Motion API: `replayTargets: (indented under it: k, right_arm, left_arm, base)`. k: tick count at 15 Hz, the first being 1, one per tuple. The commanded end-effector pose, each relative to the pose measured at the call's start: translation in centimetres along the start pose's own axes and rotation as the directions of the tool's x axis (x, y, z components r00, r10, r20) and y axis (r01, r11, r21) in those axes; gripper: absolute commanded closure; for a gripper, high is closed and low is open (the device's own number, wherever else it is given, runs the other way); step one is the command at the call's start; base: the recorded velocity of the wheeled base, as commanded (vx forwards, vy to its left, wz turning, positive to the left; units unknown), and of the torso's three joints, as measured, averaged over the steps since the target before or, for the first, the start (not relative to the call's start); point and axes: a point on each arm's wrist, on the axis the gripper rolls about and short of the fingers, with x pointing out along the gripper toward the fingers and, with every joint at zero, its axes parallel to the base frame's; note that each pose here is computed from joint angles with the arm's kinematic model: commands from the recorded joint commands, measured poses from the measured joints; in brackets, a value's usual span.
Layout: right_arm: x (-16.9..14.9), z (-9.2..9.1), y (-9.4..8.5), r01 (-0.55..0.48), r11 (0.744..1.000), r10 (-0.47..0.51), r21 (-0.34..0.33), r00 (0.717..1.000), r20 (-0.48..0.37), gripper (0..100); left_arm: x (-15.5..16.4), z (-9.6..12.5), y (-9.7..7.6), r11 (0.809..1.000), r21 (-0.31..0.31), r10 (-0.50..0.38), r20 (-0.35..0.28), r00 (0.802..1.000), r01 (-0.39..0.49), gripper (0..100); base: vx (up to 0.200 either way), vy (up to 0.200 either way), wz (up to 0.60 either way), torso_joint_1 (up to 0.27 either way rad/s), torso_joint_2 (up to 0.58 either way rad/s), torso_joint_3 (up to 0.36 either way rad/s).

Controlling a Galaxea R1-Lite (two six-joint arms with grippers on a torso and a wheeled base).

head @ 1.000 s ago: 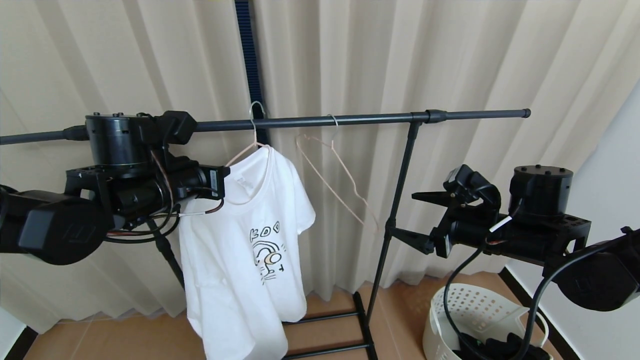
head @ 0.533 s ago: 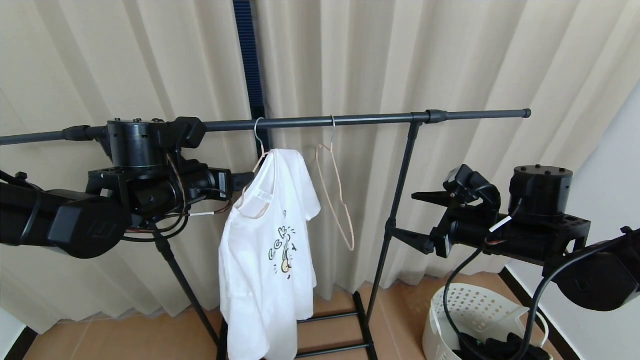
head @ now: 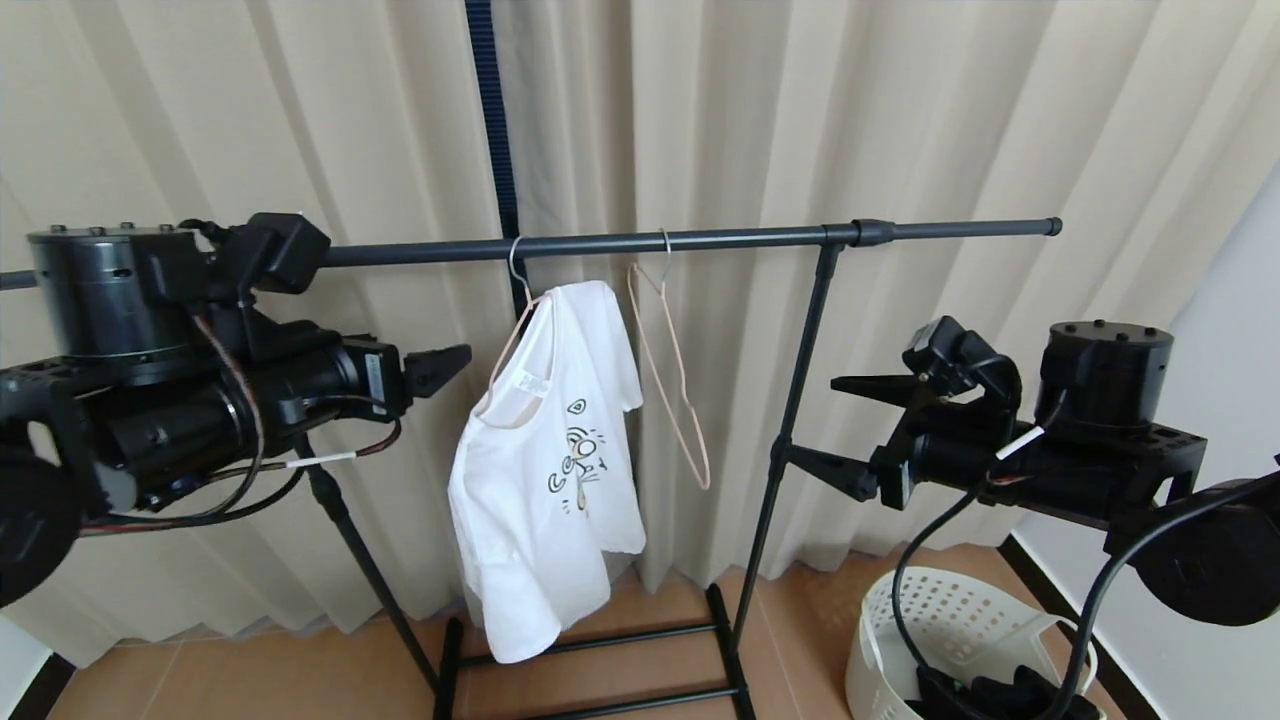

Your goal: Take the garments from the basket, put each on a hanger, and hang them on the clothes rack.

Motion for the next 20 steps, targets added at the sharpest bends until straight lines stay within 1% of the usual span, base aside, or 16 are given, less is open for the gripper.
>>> replayTargets:
  k: [1,2,3,4,5,6,8,10,11,12,13,14,15,17,19,20]
  right_arm:
    - [-3.5,3.4,1.0,0.031,0.999,-0.032,0.011,0.994,0.102,0]
    - [-5.2,4.7,1.6,0.059,0.997,-0.064,0.041,0.987,0.147,0]
    - [-6.2,5.3,1.9,0.079,0.995,-0.088,0.06,0.982,0.166,0]
    - [-8.3,5.8,3.6,0.099,0.99,-0.112,0.099,0.983,0.145,0]
    - [-9.7,6.1,4.8,0.11,0.988,-0.123,0.107,0.984,0.126,0]
    - [-10.6,6.1,5.3,0.123,0.986,-0.136,0.112,0.985,0.11,0]
    - [-14.6,5.5,8.2,0.166,0.978,-0.171,0.13,0.985,0.027,0]
    - [-17.4,3.8,10.0,0.213,0.967,-0.214,0.14,0.977,-0.013,0]
    - [-18.7,2.4,10.8,0.243,0.96,-0.242,0.141,0.97,-0.024,0]
    - [-19.1,1.7,11.2,0.256,0.956,-0.254,0.14,0.967,-0.035,0]
    - [-19.1,1.7,11.2,0.256,0.956,-0.254,0.14,0.967,-0.035,0]
    - [-20.8,-2.8,12.6,0.316,0.939,-0.302,0.135,0.946,-0.113,0]
    - [-21.4,-4.4,13.1,0.331,0.934,-0.314,0.133,0.94,-0.132,0]
    - [-22.3,-6.3,13.8,0.371,0.919,-0.353,0.13,0.925,-0.14,0]
    - [-22.5,-6.7,13.9,0.375,0.918,-0.358,0.13,0.923,-0.138,0]
    - [-23.6,-9.0,14.7,0.407,0.904,-0.383,0.13,0.907,-0.172,0]
  left_arm:
    - [-7.5,-0.4,-0.3,1.0,0.02,0.002,0.079,0.997,-0.003,0]
    - [-9.9,-1.4,-0.5,0.999,0.035,-0.002,0.082,0.997,-0.001,0]
    - [-11.0,-2.0,-0.6,0.999,0.038,-0.002,0.078,0.997,-0.001,0]
    - [-13.6,-3.7,-0.8,0.999,0.054,-0.011,0.069,0.998,0.007,0]
    - [-15.0,-4.5,-0.9,0.998,0.066,-0.026,0.075,0.997,0.021,0]
    - [-15.8,-5.0,-0.9,0.997,0.07,-0.035,0.076,0.996,0.03,0]
    - [-19.0,-8.0,-1.2,0.995,0.073,-0.069,0.082,0.994,0.063,0]
    - [-21.1,-10.8,-1.3,0.995,0.078,-0.066,0.114,0.991,0.057,0]
    - [-22.2,-12.3,-1.4,0.995,0.08,-0.066,0.135,0.989,0.055,0]
    - [-22.7,-12.8,-1.5,0.995,0.081,-0.066,0.143,0.988,0.055,0]
    - [-22.7,-12.8,-1.5,0.995,0.081,-0.066,0.143,0.988,0.055,0]
    - [-24.7,-15.4,-1.6,0.995,0.079,-0.064,0.126,0.99,0.055,0]
    - [-25.3,-16.3,-1.6,0.995,0.078,-0.064,0.12,0.991,0.055,0]
    - [-25.9,-17.8,-1.7,0.996,0.077,-0.061,0.117,0.991,0.052,0]
    - [-25.9,-18.1,-1.7,0.996,0.077,-0.06,0.116,0.991,0.051,0]
    - [-25.2,-19.6,-1.5,0.998,0.062,-0.009,0.072,0.997,0.005,0]
  base:
    - [0.0,0.0,0.0,0.0,0.0,0.0]
    - [0.0,0.0,0.0,0.0,0.0,0.0]
    - [0.0,0.0,0.0,0.0,0.0,0.0]
    - [0.0,0.0,0.0,0.0,0.0,0.0]
    - [0.0,0.0,0.0,0.0,0.0,0.0]
    - [0.0,0.0,0.0,0.0,0.0,0.0]
    - [0.0,0.0,0.0,0.0,0.0,0.0]
    - [0.0,0.0,0.0,0.0,0.0,0.0]
    - [0.0,0.0,0.0,0.0,0.0,0.0]
    - [0.0,0.0,0.0,0.0,0.0,0.0]
    - [0.0,0.0,0.0,0.0,0.0,0.0]
    - [0.0,0.0,0.0,0.0,0.0,0.0]
    - [0.0,0.0,0.0,0.0,0.0,0.0]
    - [0.0,0.0,0.0,0.0,0.0,0.0]
    - [0.0,0.0,0.0,0.0,0.0,0.0]
    - [0.0,0.0,0.0,0.0,0.0,0.0]
